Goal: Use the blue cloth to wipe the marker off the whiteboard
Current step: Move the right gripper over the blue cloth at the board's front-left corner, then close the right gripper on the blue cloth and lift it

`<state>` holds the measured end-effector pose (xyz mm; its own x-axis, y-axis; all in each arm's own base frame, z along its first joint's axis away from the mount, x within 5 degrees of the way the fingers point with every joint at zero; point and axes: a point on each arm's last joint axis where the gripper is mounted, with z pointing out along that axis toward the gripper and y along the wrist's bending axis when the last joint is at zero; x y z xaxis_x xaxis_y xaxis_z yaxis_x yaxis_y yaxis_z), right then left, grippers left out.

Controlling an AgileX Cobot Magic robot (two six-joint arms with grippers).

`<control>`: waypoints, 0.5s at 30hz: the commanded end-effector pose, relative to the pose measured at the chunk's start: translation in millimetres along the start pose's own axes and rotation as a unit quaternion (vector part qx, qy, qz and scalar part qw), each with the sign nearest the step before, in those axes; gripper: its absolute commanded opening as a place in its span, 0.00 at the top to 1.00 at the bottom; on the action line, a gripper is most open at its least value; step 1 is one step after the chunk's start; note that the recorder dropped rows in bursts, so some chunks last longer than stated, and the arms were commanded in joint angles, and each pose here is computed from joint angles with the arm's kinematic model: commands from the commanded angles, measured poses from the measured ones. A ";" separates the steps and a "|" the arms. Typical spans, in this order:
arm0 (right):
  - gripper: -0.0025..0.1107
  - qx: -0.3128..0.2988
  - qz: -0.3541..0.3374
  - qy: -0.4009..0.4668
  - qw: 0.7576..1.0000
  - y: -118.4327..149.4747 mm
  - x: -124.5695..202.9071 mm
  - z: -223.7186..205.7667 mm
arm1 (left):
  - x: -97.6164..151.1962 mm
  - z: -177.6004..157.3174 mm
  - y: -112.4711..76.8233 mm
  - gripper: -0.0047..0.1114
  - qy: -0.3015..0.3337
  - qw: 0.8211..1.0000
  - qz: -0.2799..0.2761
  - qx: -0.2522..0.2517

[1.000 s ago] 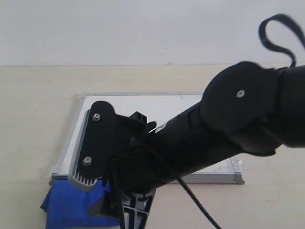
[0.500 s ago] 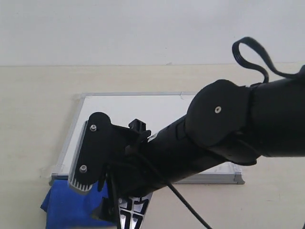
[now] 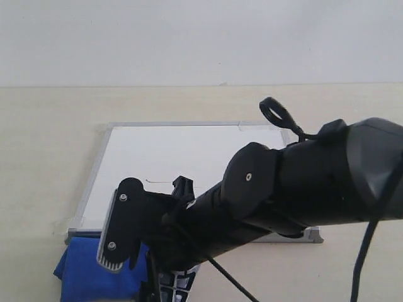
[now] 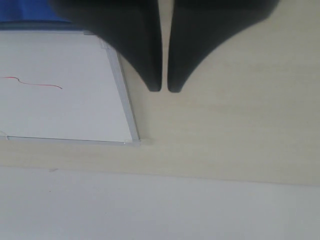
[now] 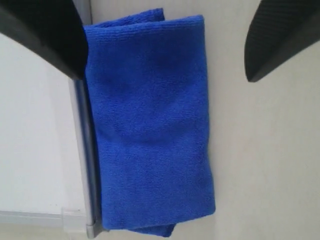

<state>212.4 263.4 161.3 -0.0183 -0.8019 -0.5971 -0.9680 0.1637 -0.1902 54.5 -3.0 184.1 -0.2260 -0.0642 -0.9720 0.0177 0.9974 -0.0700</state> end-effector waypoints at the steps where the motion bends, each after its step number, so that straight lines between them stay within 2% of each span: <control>1: 0.30 0.019 -0.021 -0.024 0.999 0.7 -19.6 -0.3 | -1.5 -0.5 -0.3 0.92 -0.005 1.000 0.000 0.001; 7: 0.30 0.021 -0.035 -0.044 0.998 3.1 -45.0 15.5 | -1.5 -0.5 -0.3 0.92 -0.005 1.000 0.000 0.001; 12: 0.30 0.001 -0.027 -0.015 1.000 3.8 -34.7 46.8 | -1.5 -0.5 -0.3 0.92 -0.005 1.000 0.000 0.001; 15: 0.30 0.009 -0.032 -0.001 0.999 3.2 -27.4 57.4 | -1.5 -0.5 -0.3 0.92 -0.005 1.000 0.000 0.001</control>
<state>222.0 317.2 135.0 0.0376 -0.8072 -0.5890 -0.9671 0.1191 -0.2248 54.5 -3.0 184.1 -0.2260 -0.0642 -0.9720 0.0177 0.9974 -0.0700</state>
